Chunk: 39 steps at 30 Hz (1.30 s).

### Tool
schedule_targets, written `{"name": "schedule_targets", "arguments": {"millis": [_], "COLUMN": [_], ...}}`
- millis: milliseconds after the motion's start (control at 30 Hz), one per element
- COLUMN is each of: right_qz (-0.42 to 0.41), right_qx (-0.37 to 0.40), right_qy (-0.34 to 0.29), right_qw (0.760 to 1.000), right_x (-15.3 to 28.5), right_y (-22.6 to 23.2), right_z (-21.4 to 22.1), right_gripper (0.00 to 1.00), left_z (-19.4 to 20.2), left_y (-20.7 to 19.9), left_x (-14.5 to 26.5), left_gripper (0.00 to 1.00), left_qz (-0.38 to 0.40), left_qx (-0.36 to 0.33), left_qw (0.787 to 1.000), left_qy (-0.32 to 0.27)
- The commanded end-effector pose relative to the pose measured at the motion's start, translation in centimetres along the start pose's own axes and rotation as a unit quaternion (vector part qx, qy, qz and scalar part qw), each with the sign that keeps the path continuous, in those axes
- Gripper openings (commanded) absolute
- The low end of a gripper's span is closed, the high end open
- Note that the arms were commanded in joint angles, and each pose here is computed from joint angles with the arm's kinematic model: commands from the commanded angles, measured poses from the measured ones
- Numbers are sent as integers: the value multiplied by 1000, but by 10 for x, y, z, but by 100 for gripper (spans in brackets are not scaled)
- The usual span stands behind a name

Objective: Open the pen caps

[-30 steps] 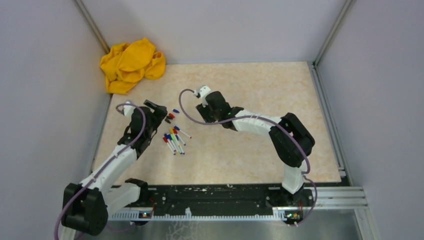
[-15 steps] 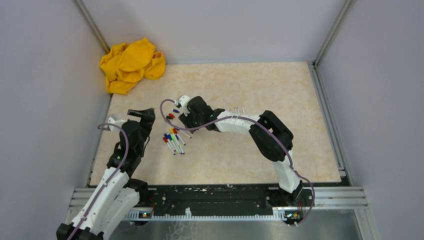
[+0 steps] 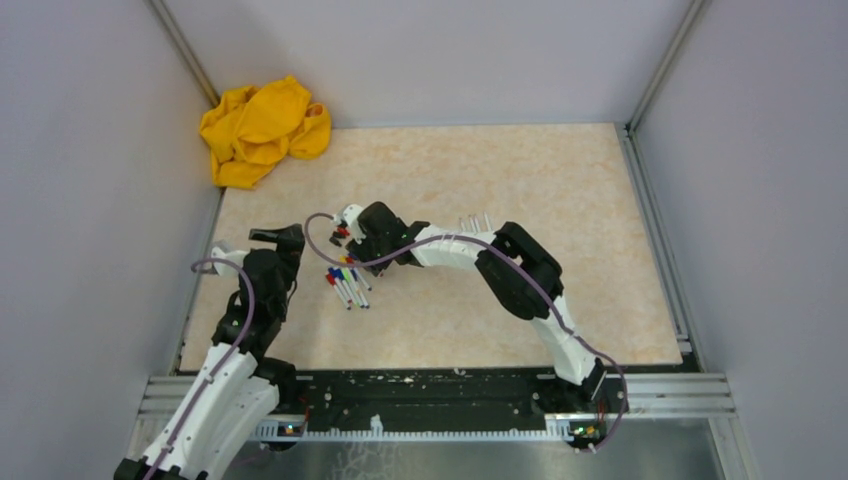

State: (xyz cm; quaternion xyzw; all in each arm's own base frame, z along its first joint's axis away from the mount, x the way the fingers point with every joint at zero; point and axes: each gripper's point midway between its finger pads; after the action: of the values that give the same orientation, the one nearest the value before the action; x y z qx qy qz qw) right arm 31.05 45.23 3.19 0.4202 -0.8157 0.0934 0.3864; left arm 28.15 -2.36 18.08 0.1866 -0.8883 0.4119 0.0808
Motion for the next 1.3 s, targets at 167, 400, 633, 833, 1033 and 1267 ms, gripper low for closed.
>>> {"name": "schedule_targets", "arguments": {"millis": [167, 400, 633, 833, 1033, 1267], "right_qz": [22, 45, 42, 19, -2, -13], "right_qx": [21, 6, -32, -86, -124, -142], "right_qy": [22, 28, -34, -83, -105, -114], "right_qw": [999, 999, 998, 993, 987, 983], "right_x": [-12, -8, 21, 57, 81, 91], "right_y": [4, -5, -8, -16, -27, -34], "right_z": [6, 21, -13, -44, -50, -49], "right_gripper": [30, 6, 0, 0, 0, 0], "left_z": [-5, -5, 4, 29, 58, 105], "left_y": [9, 15, 8, -16, -51, -90], "left_x": [2, 1, -3, -16, -26, -27], "left_gripper": [98, 98, 98, 98, 98, 98], "left_qz": [-15, -27, -10, 27, 109, 214], "left_qx": [5, 2, -9, -42, -59, -64], "left_qw": [1000, 999, 1000, 997, 986, 954], "left_qy": [-17, -21, -3, 54, 107, 202]}}
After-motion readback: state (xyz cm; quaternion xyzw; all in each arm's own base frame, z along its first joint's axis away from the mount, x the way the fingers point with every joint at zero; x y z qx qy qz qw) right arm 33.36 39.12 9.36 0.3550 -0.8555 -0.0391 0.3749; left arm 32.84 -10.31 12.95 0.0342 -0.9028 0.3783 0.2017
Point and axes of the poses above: each gripper's point midway between its finger pads, its own x axis back along the fingers, its own y axis along the line the jaws close on, z = x × y, and after that the axes turned 13 degrees about -x, right-handed
